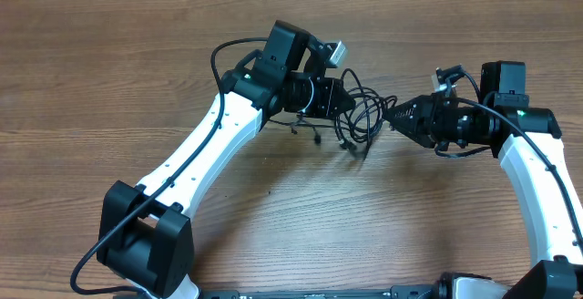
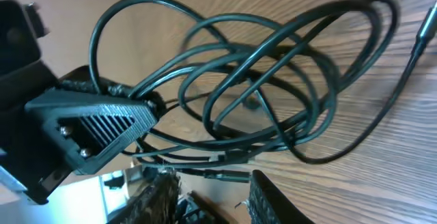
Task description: Untangle cables
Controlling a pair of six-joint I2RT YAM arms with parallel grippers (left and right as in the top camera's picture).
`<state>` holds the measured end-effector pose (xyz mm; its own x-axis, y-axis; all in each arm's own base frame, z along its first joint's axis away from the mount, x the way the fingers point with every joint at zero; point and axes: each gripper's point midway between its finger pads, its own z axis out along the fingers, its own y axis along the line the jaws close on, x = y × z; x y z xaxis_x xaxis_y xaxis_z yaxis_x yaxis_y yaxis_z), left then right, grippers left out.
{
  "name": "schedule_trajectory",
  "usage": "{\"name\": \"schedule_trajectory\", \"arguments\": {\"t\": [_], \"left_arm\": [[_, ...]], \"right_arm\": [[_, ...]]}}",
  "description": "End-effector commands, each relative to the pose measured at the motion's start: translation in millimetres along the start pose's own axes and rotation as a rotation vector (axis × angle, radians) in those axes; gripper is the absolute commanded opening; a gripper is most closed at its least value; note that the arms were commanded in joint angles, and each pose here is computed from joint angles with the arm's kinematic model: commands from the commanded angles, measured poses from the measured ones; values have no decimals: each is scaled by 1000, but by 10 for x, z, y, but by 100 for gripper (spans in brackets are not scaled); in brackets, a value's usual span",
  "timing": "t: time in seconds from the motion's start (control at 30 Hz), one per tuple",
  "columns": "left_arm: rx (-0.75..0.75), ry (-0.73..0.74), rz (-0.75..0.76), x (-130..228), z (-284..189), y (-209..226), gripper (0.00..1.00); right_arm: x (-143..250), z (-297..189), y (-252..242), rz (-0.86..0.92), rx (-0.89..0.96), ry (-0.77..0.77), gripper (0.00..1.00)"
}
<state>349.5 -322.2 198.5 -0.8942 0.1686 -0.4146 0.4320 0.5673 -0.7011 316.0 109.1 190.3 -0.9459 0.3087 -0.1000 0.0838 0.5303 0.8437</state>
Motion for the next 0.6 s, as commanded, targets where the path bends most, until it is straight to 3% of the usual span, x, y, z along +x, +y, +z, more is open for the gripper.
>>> {"name": "schedule_trajectory", "arguments": {"t": [0.0,0.57], "left_arm": [[55,-25,-64,-98,-94,-175,4],[84,-20,-205,-113,-99,-226,4]], "right_arm": [[8,5,69,-5,-35,3,33],[3,714,5,-9,27,88,32]]}}
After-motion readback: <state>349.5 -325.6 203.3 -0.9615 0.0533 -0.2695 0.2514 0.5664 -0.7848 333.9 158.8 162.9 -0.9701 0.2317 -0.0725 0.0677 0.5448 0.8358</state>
